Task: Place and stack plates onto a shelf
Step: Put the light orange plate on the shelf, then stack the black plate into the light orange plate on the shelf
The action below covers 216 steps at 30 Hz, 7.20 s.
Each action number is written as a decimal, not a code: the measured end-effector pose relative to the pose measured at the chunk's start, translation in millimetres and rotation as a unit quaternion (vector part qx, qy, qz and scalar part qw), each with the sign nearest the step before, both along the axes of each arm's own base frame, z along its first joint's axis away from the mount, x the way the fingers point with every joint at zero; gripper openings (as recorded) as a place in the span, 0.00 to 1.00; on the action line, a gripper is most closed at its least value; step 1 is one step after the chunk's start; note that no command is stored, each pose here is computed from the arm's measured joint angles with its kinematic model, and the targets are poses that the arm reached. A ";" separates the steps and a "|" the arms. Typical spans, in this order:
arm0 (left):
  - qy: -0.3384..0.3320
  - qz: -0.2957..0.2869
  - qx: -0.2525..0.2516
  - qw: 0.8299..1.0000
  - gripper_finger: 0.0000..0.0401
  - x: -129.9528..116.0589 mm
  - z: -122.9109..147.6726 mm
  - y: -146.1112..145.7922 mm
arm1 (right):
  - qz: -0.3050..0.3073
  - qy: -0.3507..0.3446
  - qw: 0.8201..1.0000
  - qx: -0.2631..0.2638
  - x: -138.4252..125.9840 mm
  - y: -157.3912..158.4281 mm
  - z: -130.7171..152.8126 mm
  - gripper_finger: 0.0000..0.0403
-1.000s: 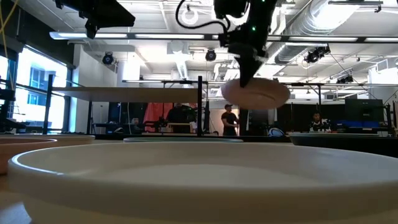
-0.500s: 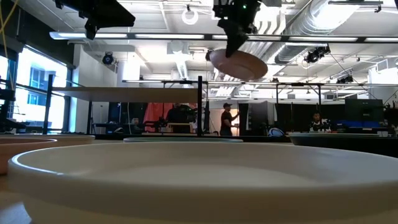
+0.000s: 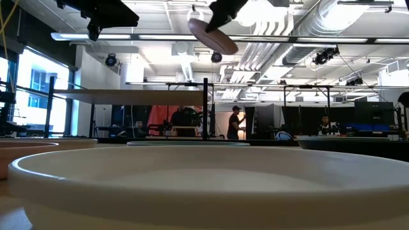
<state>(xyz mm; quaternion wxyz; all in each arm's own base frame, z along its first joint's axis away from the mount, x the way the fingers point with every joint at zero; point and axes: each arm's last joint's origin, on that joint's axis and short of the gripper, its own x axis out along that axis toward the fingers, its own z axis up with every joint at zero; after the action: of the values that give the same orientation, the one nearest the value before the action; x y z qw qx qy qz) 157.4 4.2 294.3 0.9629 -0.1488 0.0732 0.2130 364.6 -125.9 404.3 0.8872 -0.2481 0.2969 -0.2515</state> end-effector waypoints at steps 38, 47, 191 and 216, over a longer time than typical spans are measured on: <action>0.013 -0.029 0.011 0.999 0.15 0.3 -1.4 -1.3 | 0.220 0.126 0.967 0.014 76.8 21.4 -98.7 0.00; 0.014 -0.028 0.008 0.999 0.15 0.2 -1.8 -1.3 | 0.215 0.155 0.964 0.024 82.1 19.8 -116.7 0.00; 0.153 -0.234 -0.037 0.959 0.15 30.7 -39.2 -14.9 | -0.491 0.196 0.755 0.389 -32.9 259.4 -217.5 0.21; 0.154 -0.234 -0.038 0.959 0.15 30.7 -39.5 -14.9 | -0.498 0.219 0.744 0.389 -52.2 252.4 -266.3 0.11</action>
<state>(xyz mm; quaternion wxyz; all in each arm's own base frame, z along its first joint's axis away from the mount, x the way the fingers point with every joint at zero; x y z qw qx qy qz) 188.1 -10.6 254.8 0.9567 -0.1290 0.2609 -0.0004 312.5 126.5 138.0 0.5659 0.2532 0.6363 -0.4590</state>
